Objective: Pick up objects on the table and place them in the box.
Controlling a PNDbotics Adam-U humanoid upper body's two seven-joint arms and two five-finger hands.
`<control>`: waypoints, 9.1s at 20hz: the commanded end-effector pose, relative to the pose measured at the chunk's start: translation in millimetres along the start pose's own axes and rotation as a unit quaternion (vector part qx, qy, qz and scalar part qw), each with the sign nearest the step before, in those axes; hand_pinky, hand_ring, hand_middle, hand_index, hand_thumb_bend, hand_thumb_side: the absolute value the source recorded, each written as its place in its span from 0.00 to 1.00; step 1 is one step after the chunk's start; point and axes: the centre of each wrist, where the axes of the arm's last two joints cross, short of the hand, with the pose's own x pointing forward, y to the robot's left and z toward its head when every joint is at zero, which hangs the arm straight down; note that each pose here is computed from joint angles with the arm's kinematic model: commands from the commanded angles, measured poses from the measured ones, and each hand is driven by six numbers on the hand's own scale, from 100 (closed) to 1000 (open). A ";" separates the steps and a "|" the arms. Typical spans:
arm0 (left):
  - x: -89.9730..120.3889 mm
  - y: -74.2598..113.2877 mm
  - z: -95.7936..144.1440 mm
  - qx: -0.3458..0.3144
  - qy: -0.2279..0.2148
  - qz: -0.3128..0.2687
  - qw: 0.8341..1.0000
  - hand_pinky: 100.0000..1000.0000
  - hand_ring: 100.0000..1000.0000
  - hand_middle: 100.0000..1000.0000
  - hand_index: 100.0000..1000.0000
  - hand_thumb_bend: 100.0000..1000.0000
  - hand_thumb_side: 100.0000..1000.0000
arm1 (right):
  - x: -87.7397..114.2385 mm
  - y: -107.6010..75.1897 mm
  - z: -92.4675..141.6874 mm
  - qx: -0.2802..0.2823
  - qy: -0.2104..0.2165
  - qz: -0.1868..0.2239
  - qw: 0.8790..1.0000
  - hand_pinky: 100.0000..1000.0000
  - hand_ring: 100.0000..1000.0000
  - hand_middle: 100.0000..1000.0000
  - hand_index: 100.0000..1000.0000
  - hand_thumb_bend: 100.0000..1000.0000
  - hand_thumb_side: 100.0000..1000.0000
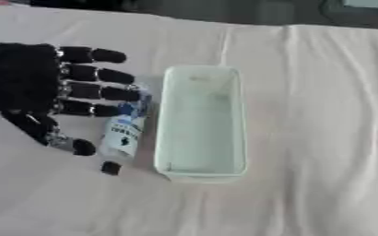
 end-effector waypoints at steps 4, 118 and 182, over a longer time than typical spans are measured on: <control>-4.7 3.7 1.9 0.006 -0.034 0.000 0.999 0.93 0.84 0.88 0.70 0.35 0.53 | -1.0 3.8 -9.0 0.029 -0.018 -0.005 0.999 0.08 0.25 0.37 0.52 0.00 1.00; 14.4 -55.6 20.7 -0.174 -0.104 -0.006 0.979 0.90 0.82 0.88 0.91 0.43 0.31 | -12.0 10.9 -27.1 0.006 -0.024 -0.027 0.999 0.08 0.25 0.37 0.52 0.00 1.00; -27.0 40.1 8.7 0.024 0.149 0.000 0.989 0.00 0.00 0.00 0.04 0.00 0.63 | -4.0 5.6 -22.3 0.001 -0.015 0.002 1.000 0.08 0.25 0.36 0.51 0.00 1.00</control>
